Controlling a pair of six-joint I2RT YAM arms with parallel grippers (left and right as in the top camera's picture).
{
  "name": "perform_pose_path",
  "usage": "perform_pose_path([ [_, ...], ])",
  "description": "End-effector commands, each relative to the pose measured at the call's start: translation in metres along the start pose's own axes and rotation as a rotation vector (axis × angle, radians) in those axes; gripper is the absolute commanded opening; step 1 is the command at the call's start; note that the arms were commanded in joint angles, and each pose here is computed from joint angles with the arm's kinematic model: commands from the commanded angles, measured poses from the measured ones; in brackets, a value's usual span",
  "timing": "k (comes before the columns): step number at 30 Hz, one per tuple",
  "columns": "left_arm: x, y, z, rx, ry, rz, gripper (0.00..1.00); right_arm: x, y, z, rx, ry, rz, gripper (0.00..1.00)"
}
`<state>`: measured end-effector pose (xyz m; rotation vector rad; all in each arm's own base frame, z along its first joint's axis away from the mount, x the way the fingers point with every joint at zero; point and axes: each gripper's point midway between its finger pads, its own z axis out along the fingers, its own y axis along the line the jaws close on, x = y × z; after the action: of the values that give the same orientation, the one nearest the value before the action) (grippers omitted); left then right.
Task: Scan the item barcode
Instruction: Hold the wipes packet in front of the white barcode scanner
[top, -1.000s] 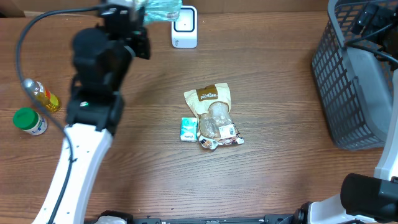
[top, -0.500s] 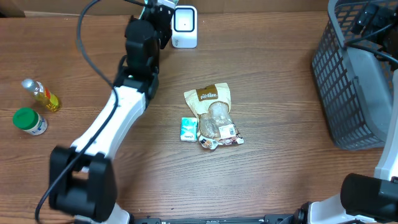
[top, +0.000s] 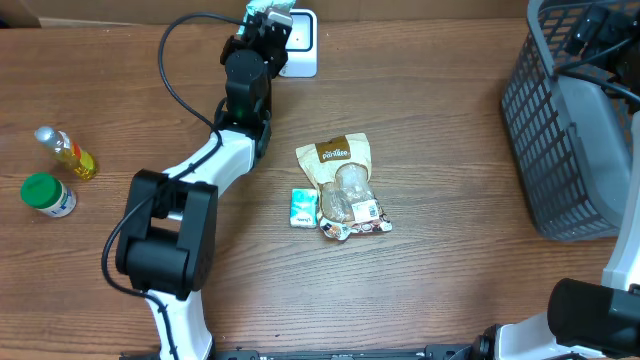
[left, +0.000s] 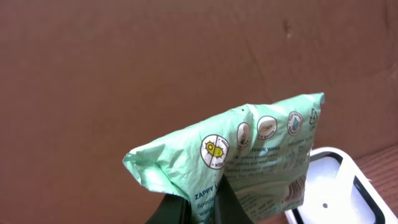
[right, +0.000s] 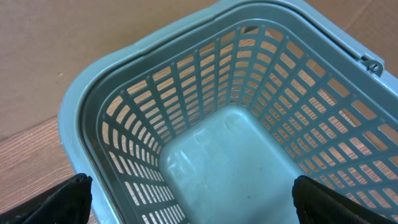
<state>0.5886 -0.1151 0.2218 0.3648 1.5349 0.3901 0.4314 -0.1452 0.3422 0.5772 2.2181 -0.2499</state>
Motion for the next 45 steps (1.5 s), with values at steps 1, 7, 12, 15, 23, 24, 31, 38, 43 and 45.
perform_pose_path([
  [1,-0.008,-0.014,0.009,0.021,-0.053,0.048,0.04,-0.009,-0.002,-0.009,0.005,-0.032,0.010,1.00],
  [7,-0.029,-0.021,0.044,0.002,-0.085,0.298,0.04,-0.009,-0.002,-0.009,0.004,-0.032,0.010,1.00],
  [12,-0.040,-0.026,0.076,0.004,-0.065,0.418,0.04,-0.009,-0.002,-0.009,0.005,-0.032,0.010,1.00],
  [15,-0.041,-0.029,0.082,0.005,-0.067,0.482,0.04,-0.009,-0.002,-0.009,0.005,-0.032,0.010,1.00],
  [23,-0.015,-0.070,0.081,0.088,-0.029,0.647,0.04,-0.009,-0.002,-0.009,0.005,-0.033,0.010,1.00],
  [24,-0.012,-0.074,0.080,0.089,-0.026,0.665,0.04,-0.009,-0.002,-0.009,0.005,-0.032,0.010,1.00],
  [31,0.018,-0.090,0.081,0.083,0.043,0.784,0.04,-0.009,-0.002,-0.009,0.004,-0.032,0.010,1.00],
  [38,0.027,-0.083,0.080,0.036,0.107,0.790,0.04,-0.009,-0.002,-0.009,0.005,-0.032,0.010,1.00],
  [43,0.036,-0.095,0.075,0.076,0.148,0.815,0.04,-0.009,-0.002,-0.009,0.005,-0.032,0.010,1.00],
  [45,0.042,-0.104,0.071,0.111,0.169,0.820,0.04,-0.009,-0.002,-0.009,0.004,-0.033,0.010,1.00],
])
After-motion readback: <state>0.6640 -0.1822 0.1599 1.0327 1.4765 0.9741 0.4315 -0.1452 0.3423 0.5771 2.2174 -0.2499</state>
